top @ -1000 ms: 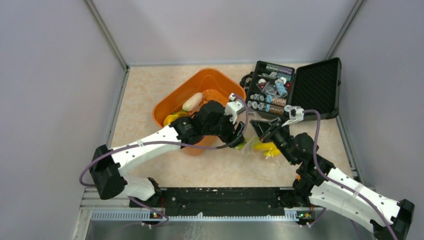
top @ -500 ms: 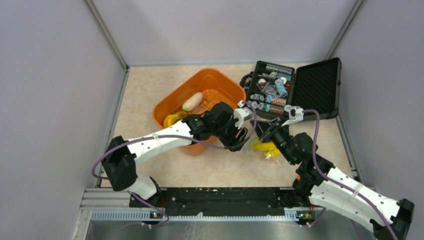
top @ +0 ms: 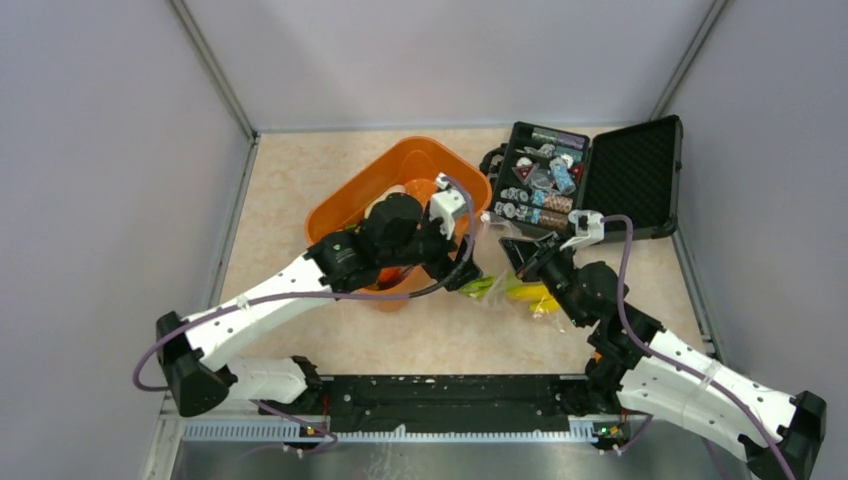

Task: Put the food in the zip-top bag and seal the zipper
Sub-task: Pick up the fake vegetable from the zipper food storage bag.

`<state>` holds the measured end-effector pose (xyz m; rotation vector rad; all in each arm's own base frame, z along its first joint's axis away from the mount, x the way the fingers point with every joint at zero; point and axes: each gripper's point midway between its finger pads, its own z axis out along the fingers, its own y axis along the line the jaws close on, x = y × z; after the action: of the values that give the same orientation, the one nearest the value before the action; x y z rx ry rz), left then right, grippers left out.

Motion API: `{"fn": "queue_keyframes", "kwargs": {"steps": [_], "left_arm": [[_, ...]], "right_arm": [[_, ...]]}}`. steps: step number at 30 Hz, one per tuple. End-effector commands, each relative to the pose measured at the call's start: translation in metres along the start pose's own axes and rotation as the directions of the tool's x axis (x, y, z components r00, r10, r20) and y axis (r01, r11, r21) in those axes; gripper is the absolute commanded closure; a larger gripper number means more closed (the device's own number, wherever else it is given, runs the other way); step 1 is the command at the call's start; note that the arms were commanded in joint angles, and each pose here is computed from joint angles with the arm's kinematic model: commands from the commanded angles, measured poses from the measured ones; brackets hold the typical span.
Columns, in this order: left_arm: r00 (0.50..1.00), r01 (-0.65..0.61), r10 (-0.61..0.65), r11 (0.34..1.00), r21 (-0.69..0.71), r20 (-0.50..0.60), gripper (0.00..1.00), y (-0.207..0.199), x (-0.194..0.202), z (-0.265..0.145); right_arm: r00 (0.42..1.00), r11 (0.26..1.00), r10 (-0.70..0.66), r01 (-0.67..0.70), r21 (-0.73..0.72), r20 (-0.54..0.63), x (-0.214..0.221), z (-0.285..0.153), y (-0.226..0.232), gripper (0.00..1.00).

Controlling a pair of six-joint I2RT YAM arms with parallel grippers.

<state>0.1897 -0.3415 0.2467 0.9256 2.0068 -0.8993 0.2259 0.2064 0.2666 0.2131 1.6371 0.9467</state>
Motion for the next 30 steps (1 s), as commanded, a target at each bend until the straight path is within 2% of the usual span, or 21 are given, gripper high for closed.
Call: {"fn": "queue_keyframes", "kwargs": {"steps": [1,6,12,23,26,30], "left_arm": [[0.995,-0.015,0.012,0.999,0.034,0.102,0.19,-0.009,-0.026,-0.016],[0.999,-0.040,0.041,0.997,0.061,-0.012,0.23,-0.006,-0.006,0.009],[0.993,-0.072,0.079,0.994,0.087,-0.085,0.26,-0.001,0.003,0.035],[0.959,-0.034,0.090,0.978,0.204,-0.269,0.24,-0.010,0.043,0.052],[0.948,-0.035,0.089,0.983,0.179,-0.306,0.24,-0.004,0.055,0.051],[0.932,-0.042,0.081,0.992,0.115,-0.352,0.31,0.007,0.065,0.044]], "right_arm": [[0.996,0.998,0.041,-0.038,-0.041,0.076,-0.026,0.001,0.019,1.00],[0.996,0.996,0.046,-0.039,-0.081,0.078,-0.028,-0.001,0.026,1.00],[0.995,0.995,0.052,-0.043,-0.092,0.090,-0.032,-0.006,0.026,1.00],[0.994,0.996,0.042,-0.034,-0.078,0.106,-0.036,-0.008,0.024,1.00],[0.993,0.998,0.034,-0.027,-0.065,0.111,-0.037,-0.008,0.021,1.00],[0.993,0.998,0.030,-0.023,-0.057,0.117,-0.038,-0.008,0.020,1.00]]}}
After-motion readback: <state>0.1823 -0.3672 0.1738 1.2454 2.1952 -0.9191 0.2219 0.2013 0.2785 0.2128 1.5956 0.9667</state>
